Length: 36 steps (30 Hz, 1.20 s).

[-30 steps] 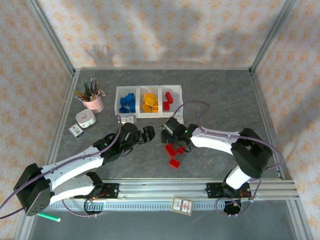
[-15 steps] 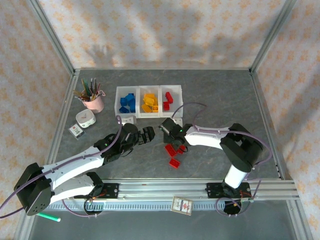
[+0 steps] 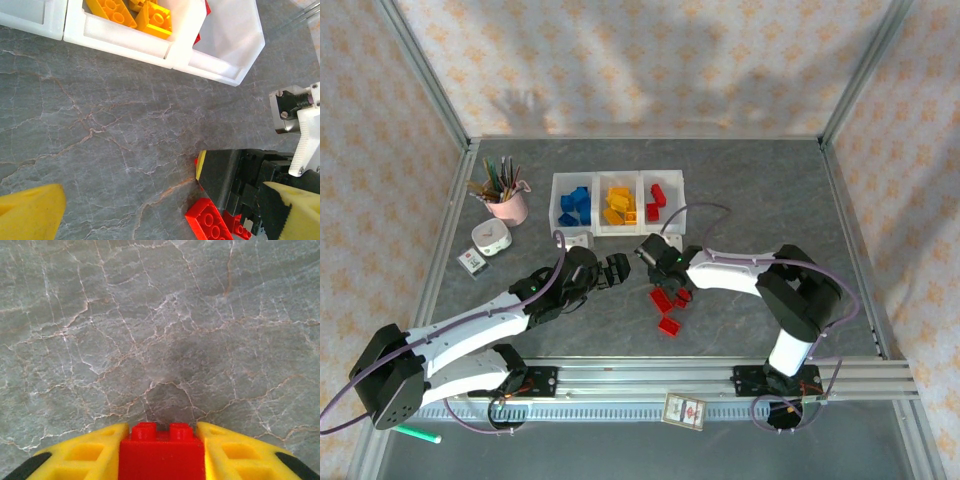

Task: Sort the legos into containers by color
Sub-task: Pick up the lego from the center of the table, then place the lego in the container, then pick up the lego from the bottom-center of the table.

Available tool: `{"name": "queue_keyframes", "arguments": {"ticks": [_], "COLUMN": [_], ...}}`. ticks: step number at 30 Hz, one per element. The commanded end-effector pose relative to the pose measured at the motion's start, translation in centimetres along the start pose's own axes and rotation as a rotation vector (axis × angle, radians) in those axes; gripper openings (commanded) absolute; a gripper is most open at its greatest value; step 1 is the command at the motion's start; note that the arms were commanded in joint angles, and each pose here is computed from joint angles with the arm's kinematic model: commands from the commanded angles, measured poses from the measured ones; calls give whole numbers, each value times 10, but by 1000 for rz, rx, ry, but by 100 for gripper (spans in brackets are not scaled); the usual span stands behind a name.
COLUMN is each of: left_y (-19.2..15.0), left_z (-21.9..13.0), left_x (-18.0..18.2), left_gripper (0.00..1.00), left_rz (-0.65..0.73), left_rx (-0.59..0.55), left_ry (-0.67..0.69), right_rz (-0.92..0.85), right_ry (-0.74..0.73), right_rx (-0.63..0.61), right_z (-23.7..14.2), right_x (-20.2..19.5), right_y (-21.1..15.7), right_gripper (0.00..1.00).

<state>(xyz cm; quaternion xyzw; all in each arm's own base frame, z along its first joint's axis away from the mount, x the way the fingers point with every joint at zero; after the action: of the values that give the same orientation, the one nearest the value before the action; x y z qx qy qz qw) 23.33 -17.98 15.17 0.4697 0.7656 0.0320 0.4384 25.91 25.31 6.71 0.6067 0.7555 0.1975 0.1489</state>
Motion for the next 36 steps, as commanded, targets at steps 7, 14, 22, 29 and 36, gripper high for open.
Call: {"name": "queue_keyframes", "arguments": {"ticks": [7,14,22,29,36], "left_y": [16,38,63,71,71], "left_z": [-5,2,20,27,23], "left_x": [-25,-43,-54,-53,-55], "left_gripper": [99,99,99,99,99], "left_rz": [26,30,14,3,13], "left_rx": [-50,-83,-116,-126,-123], "left_ry": [-53,-48,-38,-28,-37], "right_rz": [30,49,31,15,12], "right_ry": [-2,-34,-89,-124,-85], "right_rx": [-176,-266,-298,-275,-300], "right_z": [-43,-47,-15,14,-8], "right_x": [-12,-31,-41,-46,-44], "right_y": [64,123,180,210,216], "right_gripper": [30,28,28,42,61]}}
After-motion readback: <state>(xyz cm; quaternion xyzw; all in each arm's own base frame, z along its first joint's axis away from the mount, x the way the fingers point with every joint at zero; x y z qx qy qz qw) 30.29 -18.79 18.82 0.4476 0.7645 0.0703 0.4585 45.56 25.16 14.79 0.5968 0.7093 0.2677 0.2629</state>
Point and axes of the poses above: each hand's point on the last joint's axis, 136 mm out from that joint toward the fingers, its own z axis out along the fingers, its own x axis along the line the jaws close on, y = z × x, the point moved 4 cm from there along -z, back along the fingers, and after that the axes turned 12 degrees about -z, right-handed, at the moved point
